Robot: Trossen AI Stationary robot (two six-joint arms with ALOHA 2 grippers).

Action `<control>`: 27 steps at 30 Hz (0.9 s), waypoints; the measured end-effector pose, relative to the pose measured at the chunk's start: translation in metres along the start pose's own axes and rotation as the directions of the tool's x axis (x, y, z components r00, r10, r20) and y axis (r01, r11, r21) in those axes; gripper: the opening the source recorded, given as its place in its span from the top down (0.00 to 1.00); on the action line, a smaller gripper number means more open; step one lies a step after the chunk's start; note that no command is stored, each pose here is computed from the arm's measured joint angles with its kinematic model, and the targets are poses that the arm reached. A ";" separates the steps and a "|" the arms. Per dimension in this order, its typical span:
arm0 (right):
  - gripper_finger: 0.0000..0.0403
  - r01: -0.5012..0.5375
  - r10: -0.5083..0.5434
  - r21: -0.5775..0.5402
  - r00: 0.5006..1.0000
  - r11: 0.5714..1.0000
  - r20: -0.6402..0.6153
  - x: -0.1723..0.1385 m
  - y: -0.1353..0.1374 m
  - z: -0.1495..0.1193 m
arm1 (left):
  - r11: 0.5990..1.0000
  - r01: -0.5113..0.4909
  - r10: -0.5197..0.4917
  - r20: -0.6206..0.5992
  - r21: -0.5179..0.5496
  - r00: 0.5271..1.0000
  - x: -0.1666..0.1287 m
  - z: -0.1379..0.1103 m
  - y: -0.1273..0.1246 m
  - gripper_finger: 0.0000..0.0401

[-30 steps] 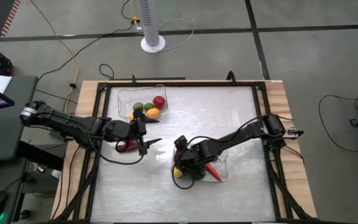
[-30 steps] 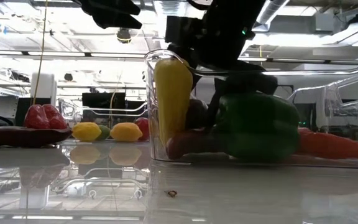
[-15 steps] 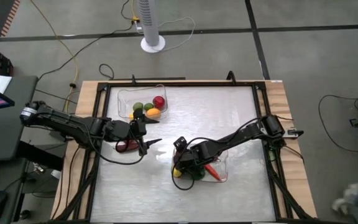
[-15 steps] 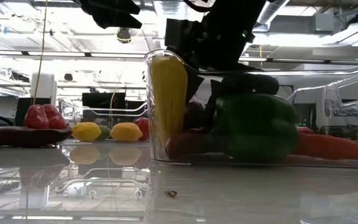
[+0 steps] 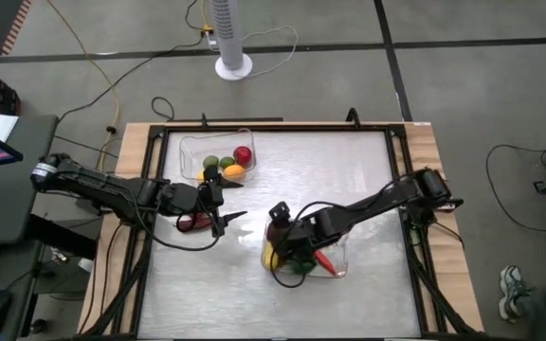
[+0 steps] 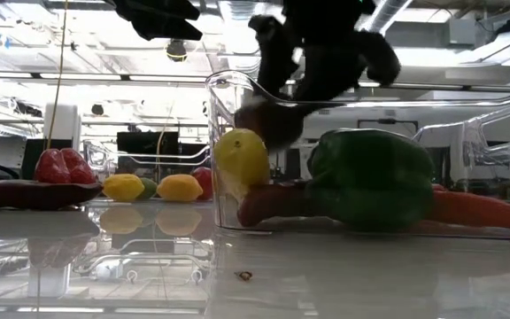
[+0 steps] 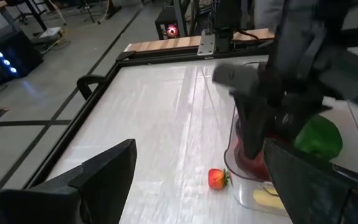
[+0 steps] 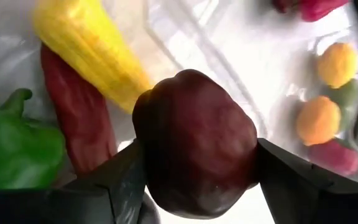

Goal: Sort produce into baskets
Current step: Put the red apple into the top transparent bin

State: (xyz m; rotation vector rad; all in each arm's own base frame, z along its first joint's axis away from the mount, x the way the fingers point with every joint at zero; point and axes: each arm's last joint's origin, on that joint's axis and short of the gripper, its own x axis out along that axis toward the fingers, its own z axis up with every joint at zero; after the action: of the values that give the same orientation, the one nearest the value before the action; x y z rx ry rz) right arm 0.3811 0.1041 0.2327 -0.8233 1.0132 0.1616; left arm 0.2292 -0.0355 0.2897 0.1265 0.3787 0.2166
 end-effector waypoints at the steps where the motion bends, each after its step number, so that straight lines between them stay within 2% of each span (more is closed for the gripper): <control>1: 0.28 0.013 -0.013 0.009 1.000 1.000 0.008 -0.006 -0.003 0.000 | 1.000 0.000 0.000 0.000 0.000 1.000 0.000 0.000 0.000 0.16; 6: 0.28 0.071 -0.079 0.112 0.994 0.991 0.070 -0.036 -0.024 -0.006 | 1.000 0.023 -0.023 -0.002 -0.015 1.000 0.001 -0.004 -0.001 0.16; 12: 0.27 0.152 -0.196 0.258 0.969 0.954 0.153 -0.043 -0.067 -0.018 | 0.999 0.021 -0.019 0.099 -0.025 0.995 0.012 -0.043 -0.006 0.16; 15: 0.27 0.157 -0.226 0.311 0.953 0.938 0.201 -0.025 -0.091 -0.026 | 0.999 -0.010 0.014 0.112 -0.039 0.994 0.011 -0.054 -0.004 0.16; 21: 0.27 0.240 -0.347 0.392 0.909 0.888 0.231 0.025 -0.140 -0.051 | 0.995 -0.072 0.080 0.117 -0.067 0.990 -0.007 -0.053 0.003 0.16; 27: 0.27 0.315 -0.452 0.464 0.864 0.828 0.221 0.057 -0.171 -0.078 | 0.982 -0.135 0.140 0.035 -0.129 0.990 -0.031 -0.060 0.015 0.16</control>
State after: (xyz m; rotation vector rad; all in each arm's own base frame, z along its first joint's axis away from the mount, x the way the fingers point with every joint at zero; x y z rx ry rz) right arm 0.4406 -0.0820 0.2576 -0.5695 0.5194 -0.2621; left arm 0.1749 -0.0234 0.2475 0.0324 0.3120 0.3730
